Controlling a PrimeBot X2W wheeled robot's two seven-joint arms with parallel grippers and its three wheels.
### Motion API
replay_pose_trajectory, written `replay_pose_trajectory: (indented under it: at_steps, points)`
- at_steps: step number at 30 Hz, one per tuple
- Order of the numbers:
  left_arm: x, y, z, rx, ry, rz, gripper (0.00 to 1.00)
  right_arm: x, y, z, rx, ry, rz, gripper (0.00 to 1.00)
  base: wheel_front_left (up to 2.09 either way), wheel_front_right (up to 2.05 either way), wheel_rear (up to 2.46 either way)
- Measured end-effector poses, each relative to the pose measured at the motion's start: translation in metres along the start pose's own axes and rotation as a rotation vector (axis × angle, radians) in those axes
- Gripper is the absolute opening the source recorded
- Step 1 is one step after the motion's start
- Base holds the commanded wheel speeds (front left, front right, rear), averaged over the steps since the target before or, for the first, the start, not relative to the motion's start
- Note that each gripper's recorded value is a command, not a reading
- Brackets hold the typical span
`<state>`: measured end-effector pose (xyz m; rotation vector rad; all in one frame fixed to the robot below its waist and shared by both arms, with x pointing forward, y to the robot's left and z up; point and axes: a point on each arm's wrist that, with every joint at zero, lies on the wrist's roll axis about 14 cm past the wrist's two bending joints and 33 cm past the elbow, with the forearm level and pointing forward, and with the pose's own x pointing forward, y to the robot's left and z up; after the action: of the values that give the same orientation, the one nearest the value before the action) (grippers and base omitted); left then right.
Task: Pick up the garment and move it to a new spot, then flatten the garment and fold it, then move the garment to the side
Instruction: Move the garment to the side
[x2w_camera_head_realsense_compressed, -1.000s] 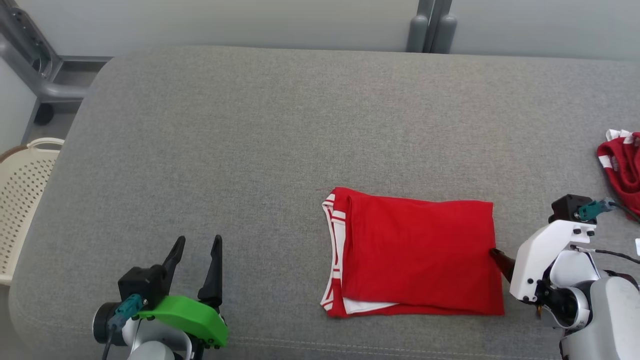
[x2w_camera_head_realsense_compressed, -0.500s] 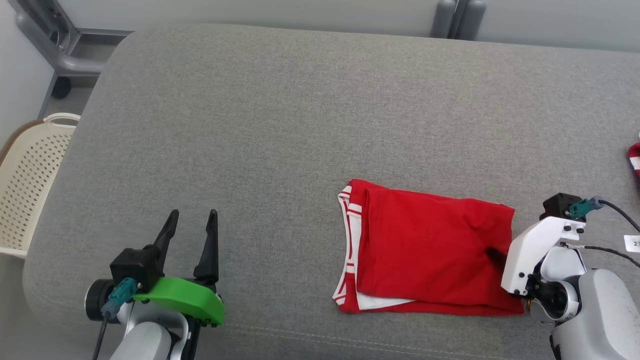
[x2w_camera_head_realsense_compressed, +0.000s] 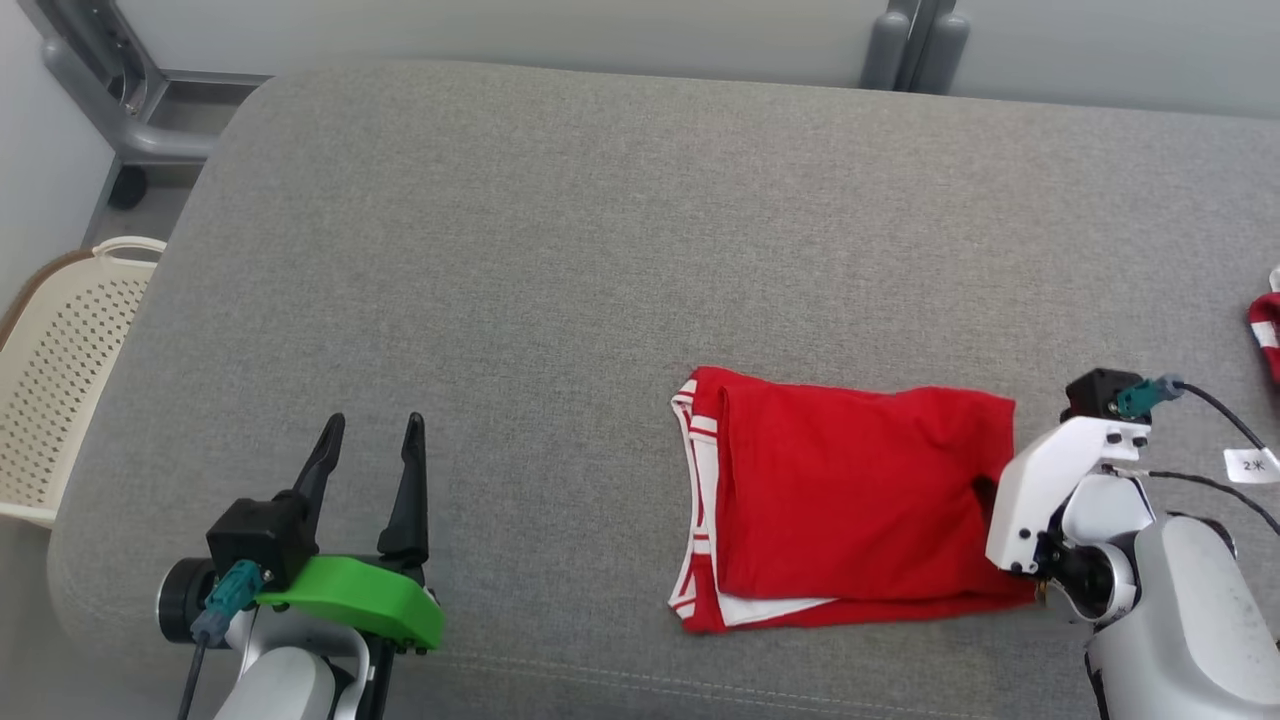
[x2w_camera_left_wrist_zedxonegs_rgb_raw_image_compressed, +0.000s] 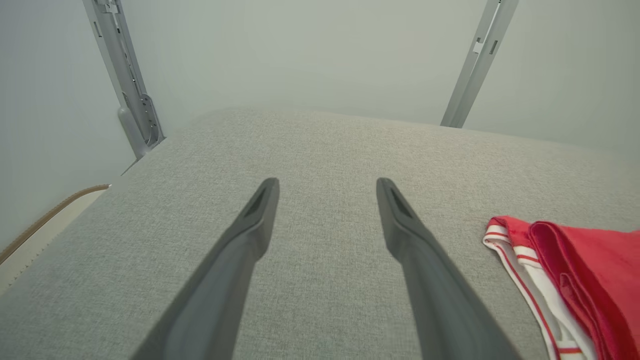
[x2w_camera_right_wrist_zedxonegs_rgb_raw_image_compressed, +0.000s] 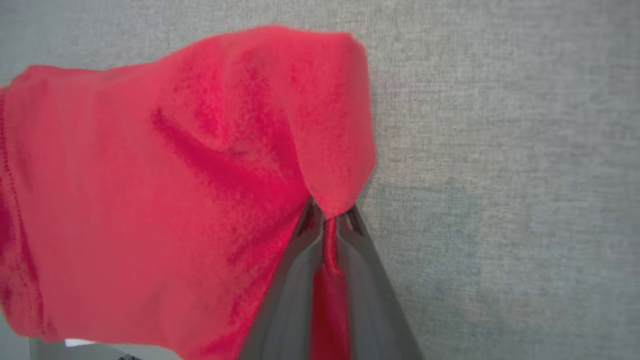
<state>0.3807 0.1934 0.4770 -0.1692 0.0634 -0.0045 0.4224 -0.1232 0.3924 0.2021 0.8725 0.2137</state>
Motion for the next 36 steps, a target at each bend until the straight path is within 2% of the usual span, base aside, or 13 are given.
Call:
replay_pose_trajectory:
  at_steps: [4,16,26,36]
  points:
    - [0.003,-0.010,-0.002,-0.016,0.004,-0.026,1.00,-0.010,-0.009,0.033,-0.035,-0.109,-0.050,0.00,0.00,0.00,0.00]
    - [0.019,-0.047,-0.007,-0.035,0.016,-0.131,1.00,-0.047,-0.053,0.099,-0.123,-0.261,-0.250,0.00,0.00,0.00,0.00]
    - [0.038,-0.097,-0.019,-0.051,0.042,-0.276,1.00,-0.095,-0.128,0.153,-0.117,-0.360,-0.466,0.00,0.00,0.00,0.00]
    - [0.056,-0.111,-0.048,-0.053,0.109,-0.329,1.00,-0.112,-0.193,0.173,-0.085,-0.366,-0.620,0.00,0.00,0.00,0.00]
